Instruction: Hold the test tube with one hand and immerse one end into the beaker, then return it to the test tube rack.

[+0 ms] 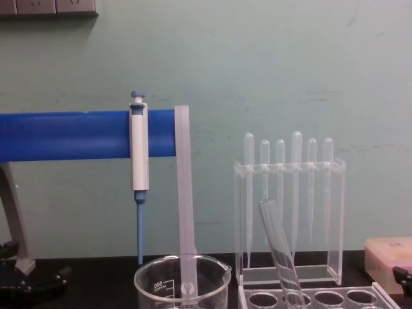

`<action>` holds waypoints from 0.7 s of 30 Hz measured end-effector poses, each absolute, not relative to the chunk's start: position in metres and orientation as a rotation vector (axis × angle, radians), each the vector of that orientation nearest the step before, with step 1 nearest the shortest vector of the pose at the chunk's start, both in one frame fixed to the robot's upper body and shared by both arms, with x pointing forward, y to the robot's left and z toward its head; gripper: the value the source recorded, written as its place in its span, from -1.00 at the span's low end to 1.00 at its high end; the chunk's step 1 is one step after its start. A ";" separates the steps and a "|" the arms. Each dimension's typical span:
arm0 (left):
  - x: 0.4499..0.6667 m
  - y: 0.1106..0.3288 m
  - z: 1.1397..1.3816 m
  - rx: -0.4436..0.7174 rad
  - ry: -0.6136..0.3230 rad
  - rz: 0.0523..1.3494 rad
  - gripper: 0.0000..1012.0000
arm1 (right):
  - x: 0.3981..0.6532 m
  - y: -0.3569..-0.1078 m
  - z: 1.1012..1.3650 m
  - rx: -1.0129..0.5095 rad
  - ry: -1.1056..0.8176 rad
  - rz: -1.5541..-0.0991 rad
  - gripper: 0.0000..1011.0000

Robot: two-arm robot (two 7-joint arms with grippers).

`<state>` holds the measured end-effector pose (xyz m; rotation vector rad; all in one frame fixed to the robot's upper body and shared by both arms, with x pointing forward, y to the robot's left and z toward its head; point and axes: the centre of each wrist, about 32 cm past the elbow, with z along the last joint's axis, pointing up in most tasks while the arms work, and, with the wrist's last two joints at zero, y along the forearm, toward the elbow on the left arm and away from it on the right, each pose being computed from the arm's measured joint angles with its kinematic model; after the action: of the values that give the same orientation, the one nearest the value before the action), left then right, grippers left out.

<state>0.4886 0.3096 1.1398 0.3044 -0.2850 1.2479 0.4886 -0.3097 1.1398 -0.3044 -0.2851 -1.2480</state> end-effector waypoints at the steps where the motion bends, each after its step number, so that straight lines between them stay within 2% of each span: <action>1: 0.489 0.310 1.140 0.304 -0.285 1.248 0.98 | 0.489 -0.310 1.140 -0.304 -0.285 -1.248 0.98; 21: 0.489 0.310 1.140 0.304 -0.285 1.248 0.98 | 0.489 -0.310 1.140 -0.304 -0.285 -1.248 0.98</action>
<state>0.4886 0.3097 1.1398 0.3044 -0.2850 1.2480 0.4886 -0.3097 1.1398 -0.3045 -0.2851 -1.2480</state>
